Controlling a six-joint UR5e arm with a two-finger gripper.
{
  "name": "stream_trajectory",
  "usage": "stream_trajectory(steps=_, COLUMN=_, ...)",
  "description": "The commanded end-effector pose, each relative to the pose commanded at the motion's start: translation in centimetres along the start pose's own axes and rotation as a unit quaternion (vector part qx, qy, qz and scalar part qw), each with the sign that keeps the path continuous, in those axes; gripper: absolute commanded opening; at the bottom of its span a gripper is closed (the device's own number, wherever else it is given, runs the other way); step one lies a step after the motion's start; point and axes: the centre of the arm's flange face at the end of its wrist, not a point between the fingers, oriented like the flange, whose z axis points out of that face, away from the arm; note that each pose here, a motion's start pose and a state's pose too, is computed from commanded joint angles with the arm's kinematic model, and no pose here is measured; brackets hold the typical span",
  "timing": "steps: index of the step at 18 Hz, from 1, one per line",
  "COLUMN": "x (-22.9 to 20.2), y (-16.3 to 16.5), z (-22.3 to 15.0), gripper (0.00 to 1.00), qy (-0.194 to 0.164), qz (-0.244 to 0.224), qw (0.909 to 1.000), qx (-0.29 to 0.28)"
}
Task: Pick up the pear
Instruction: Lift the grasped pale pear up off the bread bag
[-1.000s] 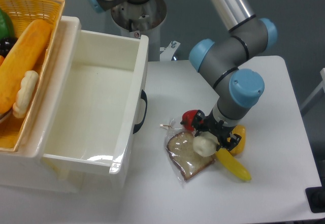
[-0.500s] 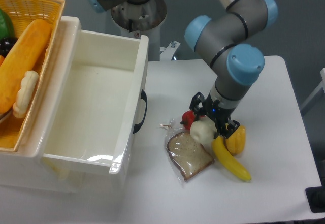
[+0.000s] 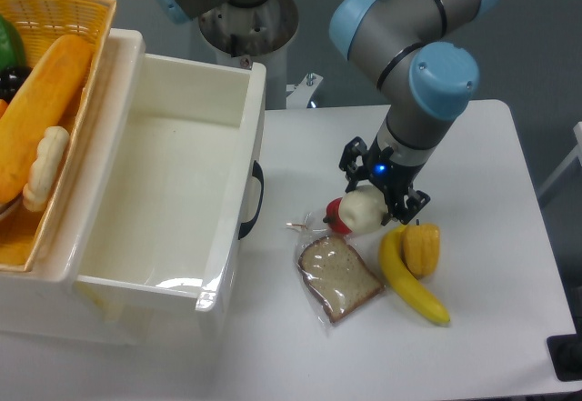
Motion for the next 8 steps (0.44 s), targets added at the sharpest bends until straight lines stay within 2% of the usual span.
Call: stream_trajectory(steps=8, x=-0.1, y=1.1, z=-0.6, gripper=0.59, qy=0.000, qz=-0.007, qw=1.0000, qx=0.000)
